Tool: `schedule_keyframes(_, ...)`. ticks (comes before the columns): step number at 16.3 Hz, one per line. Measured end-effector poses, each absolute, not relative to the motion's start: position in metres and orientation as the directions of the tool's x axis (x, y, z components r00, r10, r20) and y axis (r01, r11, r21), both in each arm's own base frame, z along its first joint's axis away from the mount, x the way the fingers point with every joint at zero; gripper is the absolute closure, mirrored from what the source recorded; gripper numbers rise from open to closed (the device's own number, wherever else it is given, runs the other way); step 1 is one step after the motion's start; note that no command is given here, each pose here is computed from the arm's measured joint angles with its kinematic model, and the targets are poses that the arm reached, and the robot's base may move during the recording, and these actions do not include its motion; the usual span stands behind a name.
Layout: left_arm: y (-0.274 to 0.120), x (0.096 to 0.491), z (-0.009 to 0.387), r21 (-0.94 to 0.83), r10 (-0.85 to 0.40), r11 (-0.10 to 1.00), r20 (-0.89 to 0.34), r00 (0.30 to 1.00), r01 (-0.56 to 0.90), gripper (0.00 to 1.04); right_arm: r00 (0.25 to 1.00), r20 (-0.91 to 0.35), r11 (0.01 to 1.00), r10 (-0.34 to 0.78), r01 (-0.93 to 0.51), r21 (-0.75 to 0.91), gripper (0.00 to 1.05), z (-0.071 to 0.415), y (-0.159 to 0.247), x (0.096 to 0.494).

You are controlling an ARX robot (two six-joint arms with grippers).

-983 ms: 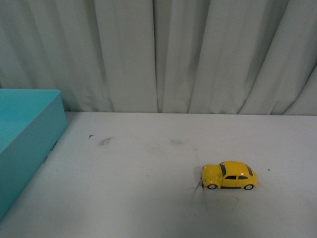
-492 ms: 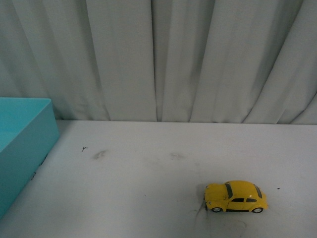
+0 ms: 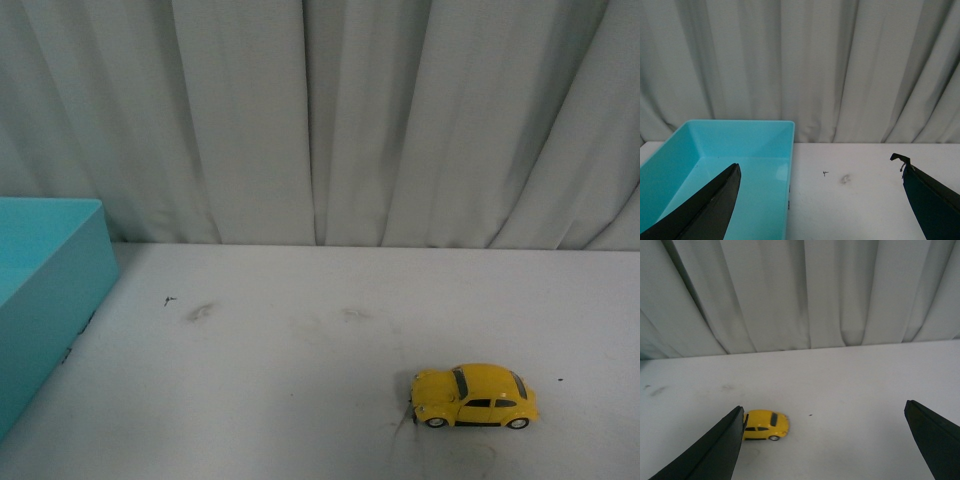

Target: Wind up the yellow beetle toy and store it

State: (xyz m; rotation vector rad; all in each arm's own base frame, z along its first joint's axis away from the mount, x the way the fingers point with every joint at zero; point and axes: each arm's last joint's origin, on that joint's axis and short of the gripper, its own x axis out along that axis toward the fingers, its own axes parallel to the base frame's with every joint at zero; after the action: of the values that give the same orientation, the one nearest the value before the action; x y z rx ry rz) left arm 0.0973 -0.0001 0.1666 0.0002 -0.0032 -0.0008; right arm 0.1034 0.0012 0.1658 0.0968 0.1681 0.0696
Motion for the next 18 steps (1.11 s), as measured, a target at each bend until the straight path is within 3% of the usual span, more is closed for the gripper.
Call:
schedule_keyframes(4, 0.0, 0.097, 0.167, 0.0, -0.001, 1.0, 0.003, 1.0, 0.001, 0.07, 0.996, -0.06, 0.977, 0.058, -0.045, 0.207, 0.07, 0.214, -0.012, 0.181)
schedule_keyframes(6, 0.0, 0.097, 0.167, 0.0, -0.001, 1.0, 0.003, 1.0, 0.001, 0.07, 0.989, -0.066, 0.971, 0.13, -0.113, 0.213, 0.07, 0.218, -0.013, 0.23)
schedule_keyframes(8, 0.0, 0.097, 0.167, 0.0, -0.001, 1.0, 0.003, 1.0, 0.001, 0.07, 0.957, -0.08, 0.952, 0.28, -0.266, 0.153, 0.07, 0.216, -0.01, 0.285)
schedule_keyframes(9, 0.0, 0.097, 0.167, 0.0, -0.001, 1.0, 0.003, 1.0, 0.001, 0.07, 0.911, -0.13, 0.919, 0.392, -0.381, 0.099, 0.07, 0.205, -0.005, 0.314)
schedule_keyframes(12, 0.0, 0.097, 0.167, 0.0, -0.001, 1.0, 0.003, 1.0, 0.001, 0.07, 0.737, -0.274, 0.766, 0.618, -0.643, -0.004, 0.07, 0.163, -0.001, 0.351)
schedule_keyframes(18, 0.0, 0.097, 0.167, 0.0, -0.001, 1.0, 0.003, 1.0, 0.001, 0.07, 0.411, -0.414, 0.398, 0.812, -0.909, -0.121, 0.07, 0.122, 0.018, 0.369)
